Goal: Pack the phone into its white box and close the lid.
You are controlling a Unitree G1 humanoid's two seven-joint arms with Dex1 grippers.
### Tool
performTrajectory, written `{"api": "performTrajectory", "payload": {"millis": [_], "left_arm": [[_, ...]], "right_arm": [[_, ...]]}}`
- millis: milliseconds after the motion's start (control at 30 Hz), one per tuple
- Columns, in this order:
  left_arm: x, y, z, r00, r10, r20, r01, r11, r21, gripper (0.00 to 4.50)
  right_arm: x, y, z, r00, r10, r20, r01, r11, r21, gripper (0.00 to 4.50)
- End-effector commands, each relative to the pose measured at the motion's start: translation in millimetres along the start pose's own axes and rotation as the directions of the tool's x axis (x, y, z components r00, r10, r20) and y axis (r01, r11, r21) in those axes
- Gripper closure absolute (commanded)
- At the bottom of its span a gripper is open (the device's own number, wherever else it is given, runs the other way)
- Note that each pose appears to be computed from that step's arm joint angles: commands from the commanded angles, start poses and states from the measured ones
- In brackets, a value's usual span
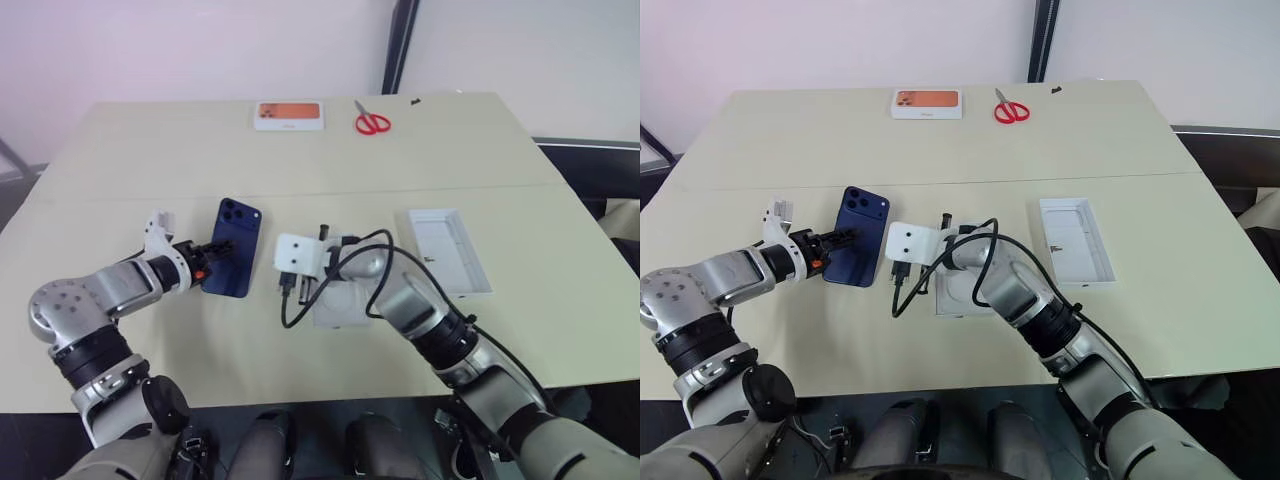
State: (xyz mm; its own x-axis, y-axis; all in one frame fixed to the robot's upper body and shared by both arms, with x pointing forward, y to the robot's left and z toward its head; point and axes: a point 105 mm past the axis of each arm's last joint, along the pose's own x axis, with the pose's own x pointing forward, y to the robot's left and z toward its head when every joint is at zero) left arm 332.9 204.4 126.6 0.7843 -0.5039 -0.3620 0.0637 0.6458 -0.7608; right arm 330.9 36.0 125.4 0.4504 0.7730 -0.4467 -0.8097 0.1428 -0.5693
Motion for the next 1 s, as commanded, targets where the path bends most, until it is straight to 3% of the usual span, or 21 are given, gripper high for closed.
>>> {"api": "performTrajectory", "payload": {"millis": [33,200,433,567,833,1000], "left_arm": [[1,16,-2,0.997,0.079,-0.007,-0.080,0.995,-0.054,3.31],[-3,23,5,0.999,0.029,0.039,-0.021,0.983,-0.182,3.31],[-4,25,-2,1.000,0.014,0.016,-0.011,0.981,-0.192,3.31],[-5,19,-1,1.000,-0.016,0.024,0.020,0.985,-0.172,4.48],[-6,-17,3,0.989,-0.140,0.055,0.144,0.987,-0.077,4.48],[3,-57,3,0.967,-0.249,0.052,0.251,0.968,-0.024,4.48]], "right_arm": [[4,-1,10,1.000,-0.017,0.023,0.017,1.000,-0.016,4.50],[6,-1,11,1.000,-0.022,0.020,0.022,1.000,-0.013,4.50],[5,-1,12,1.000,-0.021,0.022,0.022,0.999,-0.023,4.50],[4,-2,13,0.999,-0.023,0.023,0.024,0.999,-0.031,4.50],[-11,-14,16,0.998,-0.059,0.031,0.060,0.998,-0.031,4.50],[-52,-36,15,0.995,-0.088,0.055,0.087,0.996,0.009,4.50]]}}
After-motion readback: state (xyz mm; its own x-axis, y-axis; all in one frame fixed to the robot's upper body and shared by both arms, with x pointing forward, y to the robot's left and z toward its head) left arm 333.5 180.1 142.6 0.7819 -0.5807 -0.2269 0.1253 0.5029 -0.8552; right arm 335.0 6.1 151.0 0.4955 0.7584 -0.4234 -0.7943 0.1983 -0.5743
